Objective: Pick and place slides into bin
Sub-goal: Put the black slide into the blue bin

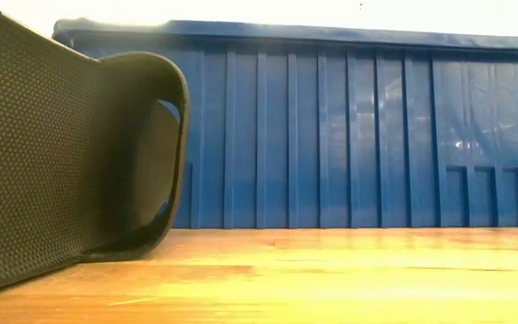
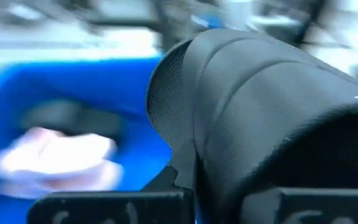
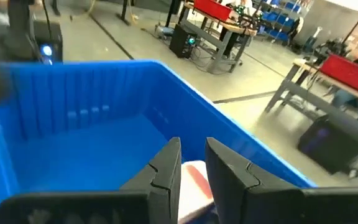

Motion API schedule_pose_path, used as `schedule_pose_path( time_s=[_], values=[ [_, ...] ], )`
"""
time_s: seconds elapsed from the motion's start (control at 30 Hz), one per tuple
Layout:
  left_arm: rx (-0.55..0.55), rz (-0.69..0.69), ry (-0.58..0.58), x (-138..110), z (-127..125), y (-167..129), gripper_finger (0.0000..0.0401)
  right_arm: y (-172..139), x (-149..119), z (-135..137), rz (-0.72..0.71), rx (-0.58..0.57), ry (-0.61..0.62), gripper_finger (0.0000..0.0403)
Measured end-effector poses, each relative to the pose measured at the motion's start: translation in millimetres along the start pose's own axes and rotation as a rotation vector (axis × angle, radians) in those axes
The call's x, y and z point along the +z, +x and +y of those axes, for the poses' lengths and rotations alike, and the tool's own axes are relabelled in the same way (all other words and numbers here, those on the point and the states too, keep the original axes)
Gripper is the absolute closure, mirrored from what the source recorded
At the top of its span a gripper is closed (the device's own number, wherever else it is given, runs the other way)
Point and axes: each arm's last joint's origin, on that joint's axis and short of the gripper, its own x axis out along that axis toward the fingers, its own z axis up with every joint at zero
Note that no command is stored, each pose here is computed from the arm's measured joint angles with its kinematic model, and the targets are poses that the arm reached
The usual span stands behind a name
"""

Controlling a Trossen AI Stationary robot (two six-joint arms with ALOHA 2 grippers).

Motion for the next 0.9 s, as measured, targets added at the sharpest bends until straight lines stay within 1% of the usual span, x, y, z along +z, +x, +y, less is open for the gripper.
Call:
schedule_pose_path(
  time_s=[0.07, 0.13, 0.17, 0.2, 0.27, 0.4, 0.5, 0.57, 0.67, 0.77, 0.9],
  values=[
    [0.176, -0.052, -0.007, 3, 13, 6, 0.0401, -1, 4, -1, -0.011, 0.0, 0.026, 0.0339],
    [0.38, -0.098, -0.035, 6, 26, 14, 0.0401, -2, 6, -3, -0.026, -0.025, 0.034, 0.0339],
    [0.462, -0.105, -0.04, 6, 32, 18, 0.0401, -2, 8, -5, -0.034, -0.043, 0.034, 0.0339],
    [0.526, -0.099, -0.036, 5, 38, 24, 0.0401, -3, 8, -6, -0.041, -0.06, 0.031, 0.0339],
    [0.62, -0.079, -0.035, 2, 51, 38, 0.0401, -4, 8, -11, -0.047, -0.079, 0.015, 0.0339],
    [0.74, 0.029, 0.02, -17, 70, 78, 0.0401, -8, 1, -26, -0.029, -0.095, -0.077, 0.0339],
    [0.805, 0.11, 0.048, -33, 84, 111, 0.0401, -12, -4, -42, -0.018, -0.1, -0.093, 0.0339],
    [0.844, 0.141, 0.057, -39, 92, 129, 0.0401, -16, -5, -52, -0.023, -0.099, -0.073, 0.0339],
    [0.926, 0.181, 0.067, -43, 107, 148, 0.0401, -20, -6, -65, -0.034, -0.091, -0.033, 0.0339],
    [0.966, 0.281, 0.1, -51, 122, 163, 0.0401, -24, -7, -76, -0.034, -0.067, 0.0, 0.0339],
    [0.984, 0.466, 0.16, -64, 141, 180, 0.0401, -28, -10, -88, -0.036, -0.039, 0.037, 0.0339]
  ],
)
